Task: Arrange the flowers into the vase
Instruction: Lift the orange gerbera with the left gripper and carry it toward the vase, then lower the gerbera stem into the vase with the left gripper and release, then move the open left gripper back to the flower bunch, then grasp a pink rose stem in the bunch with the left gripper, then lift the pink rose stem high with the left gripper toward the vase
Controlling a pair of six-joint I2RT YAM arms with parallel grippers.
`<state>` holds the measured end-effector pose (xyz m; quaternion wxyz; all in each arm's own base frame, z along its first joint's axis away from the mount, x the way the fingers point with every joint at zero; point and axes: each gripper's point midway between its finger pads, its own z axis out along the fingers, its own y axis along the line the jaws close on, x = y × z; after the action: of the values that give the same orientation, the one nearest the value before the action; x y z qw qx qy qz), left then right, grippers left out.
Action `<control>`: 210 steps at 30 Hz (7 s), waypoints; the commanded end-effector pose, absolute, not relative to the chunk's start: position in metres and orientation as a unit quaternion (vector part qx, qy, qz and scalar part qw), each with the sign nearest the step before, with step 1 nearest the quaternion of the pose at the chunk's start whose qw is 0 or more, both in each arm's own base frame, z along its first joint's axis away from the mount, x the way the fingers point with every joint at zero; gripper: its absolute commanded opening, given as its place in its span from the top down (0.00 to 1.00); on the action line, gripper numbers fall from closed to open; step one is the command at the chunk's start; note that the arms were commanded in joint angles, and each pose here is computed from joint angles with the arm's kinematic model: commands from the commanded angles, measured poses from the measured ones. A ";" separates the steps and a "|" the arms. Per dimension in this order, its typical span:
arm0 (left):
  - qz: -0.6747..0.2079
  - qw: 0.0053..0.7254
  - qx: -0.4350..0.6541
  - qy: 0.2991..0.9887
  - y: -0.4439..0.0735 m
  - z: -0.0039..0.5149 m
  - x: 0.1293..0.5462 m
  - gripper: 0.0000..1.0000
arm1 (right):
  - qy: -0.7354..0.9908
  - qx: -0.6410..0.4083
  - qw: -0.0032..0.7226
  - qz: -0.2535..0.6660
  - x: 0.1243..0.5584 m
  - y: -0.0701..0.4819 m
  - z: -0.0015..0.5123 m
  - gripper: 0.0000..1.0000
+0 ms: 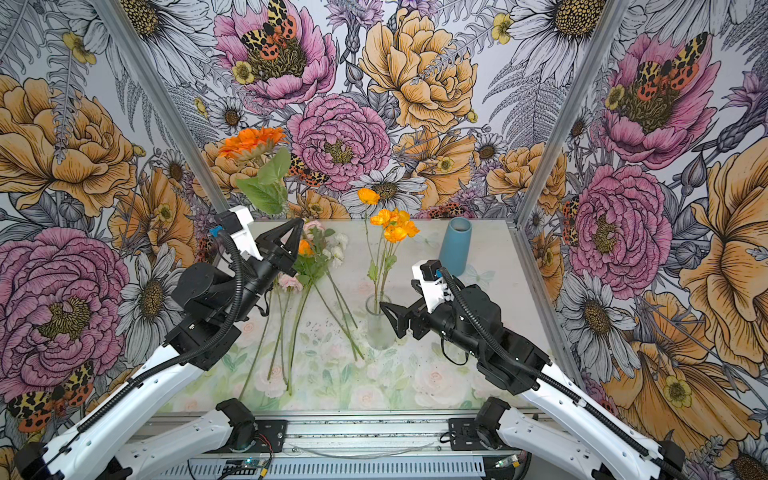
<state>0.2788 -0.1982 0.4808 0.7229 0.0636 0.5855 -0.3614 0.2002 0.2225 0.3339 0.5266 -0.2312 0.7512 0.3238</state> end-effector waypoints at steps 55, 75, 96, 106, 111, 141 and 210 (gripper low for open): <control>-0.401 0.732 0.156 0.528 -0.305 0.337 0.253 1.00 | 0.778 -0.238 0.489 0.314 0.207 0.232 0.309 0.01; -0.375 0.696 0.196 0.580 -0.315 0.296 0.246 0.52 | 0.784 -0.241 0.480 0.311 0.211 0.237 0.299 0.01; -0.261 0.635 0.196 0.701 -0.209 0.281 0.220 0.30 | 0.775 -0.251 0.495 0.302 0.215 0.238 0.305 0.01; -0.298 0.598 0.214 0.712 -0.221 0.271 0.209 0.32 | 0.774 -0.251 0.496 0.303 0.216 0.239 0.307 0.01; -0.276 0.574 0.215 0.741 -0.220 0.245 0.213 0.36 | 0.773 -0.250 0.498 0.303 0.216 0.238 0.308 0.01; -0.388 0.425 -0.145 0.805 -0.167 0.139 0.397 0.61 | 0.768 -0.258 0.499 0.308 0.218 0.243 0.314 0.00; -0.205 0.560 -0.225 0.771 -0.071 0.232 0.377 1.00 | 0.773 -0.242 0.487 0.327 0.223 0.240 0.311 0.01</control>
<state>0.3932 -0.1068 0.2269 0.5295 -0.2164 0.7616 -0.3047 0.2216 0.2402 0.2894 0.4650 -0.2534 0.7899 0.3092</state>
